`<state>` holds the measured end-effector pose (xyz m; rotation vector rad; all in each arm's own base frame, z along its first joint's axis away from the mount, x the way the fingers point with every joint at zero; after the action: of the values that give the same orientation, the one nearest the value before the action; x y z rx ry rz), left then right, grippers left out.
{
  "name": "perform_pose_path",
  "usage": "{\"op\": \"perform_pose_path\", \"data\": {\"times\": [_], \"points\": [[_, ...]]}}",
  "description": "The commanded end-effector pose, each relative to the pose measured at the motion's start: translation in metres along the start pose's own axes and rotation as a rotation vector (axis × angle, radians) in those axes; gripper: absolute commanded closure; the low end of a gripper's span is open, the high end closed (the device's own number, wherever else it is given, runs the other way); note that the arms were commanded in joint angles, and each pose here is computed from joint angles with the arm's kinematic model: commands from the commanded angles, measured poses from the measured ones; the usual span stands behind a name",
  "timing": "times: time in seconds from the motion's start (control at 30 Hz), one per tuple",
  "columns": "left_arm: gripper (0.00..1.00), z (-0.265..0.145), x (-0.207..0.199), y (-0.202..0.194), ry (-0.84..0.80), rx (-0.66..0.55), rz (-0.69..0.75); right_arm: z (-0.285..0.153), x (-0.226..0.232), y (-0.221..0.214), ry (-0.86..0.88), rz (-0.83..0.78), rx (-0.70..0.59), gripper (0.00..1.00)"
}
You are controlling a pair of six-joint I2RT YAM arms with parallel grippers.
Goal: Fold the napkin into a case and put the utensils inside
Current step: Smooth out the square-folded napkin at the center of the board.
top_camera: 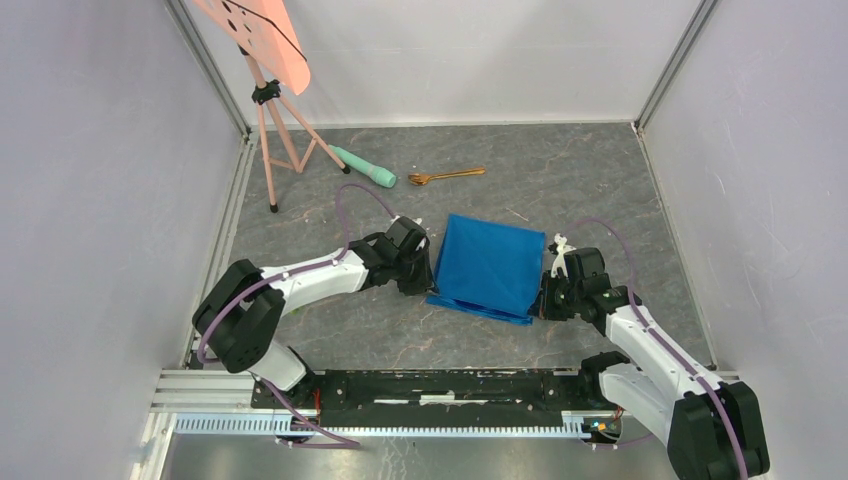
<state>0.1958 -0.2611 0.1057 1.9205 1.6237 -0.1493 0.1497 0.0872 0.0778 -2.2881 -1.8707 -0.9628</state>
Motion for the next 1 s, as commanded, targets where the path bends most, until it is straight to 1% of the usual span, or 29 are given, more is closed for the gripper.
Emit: {"op": "perform_pose_path", "data": {"times": [0.0,0.4,0.87,0.97], "points": [[0.98,-0.008,0.003,0.003,0.019,-0.025,0.056,-0.007,0.010,0.009,0.032,0.000,-0.020,1.00],[0.98,0.008,0.016,-0.004,0.072,0.014,0.054,0.007,0.003,0.000,0.039,0.015,0.002,1.00],[0.97,0.011,0.026,-0.008,0.120,0.030,0.060,0.012,0.001,-0.006,0.051,0.018,0.022,1.00],[0.96,0.010,0.028,-0.009,0.133,0.030,0.060,0.012,0.001,-0.006,0.058,0.016,0.023,0.97]]}}
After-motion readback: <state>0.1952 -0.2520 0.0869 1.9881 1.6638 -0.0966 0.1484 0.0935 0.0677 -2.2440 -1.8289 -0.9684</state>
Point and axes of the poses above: each gripper's point midway between its finger pads, its own z axis out along the fingers, its own x axis along the line the jaws close on, y = z × x, the point moved 6 cm from there along -z, back along the fingers, and after that the axes turned 10 degrees about z, right-handed, at the moved point
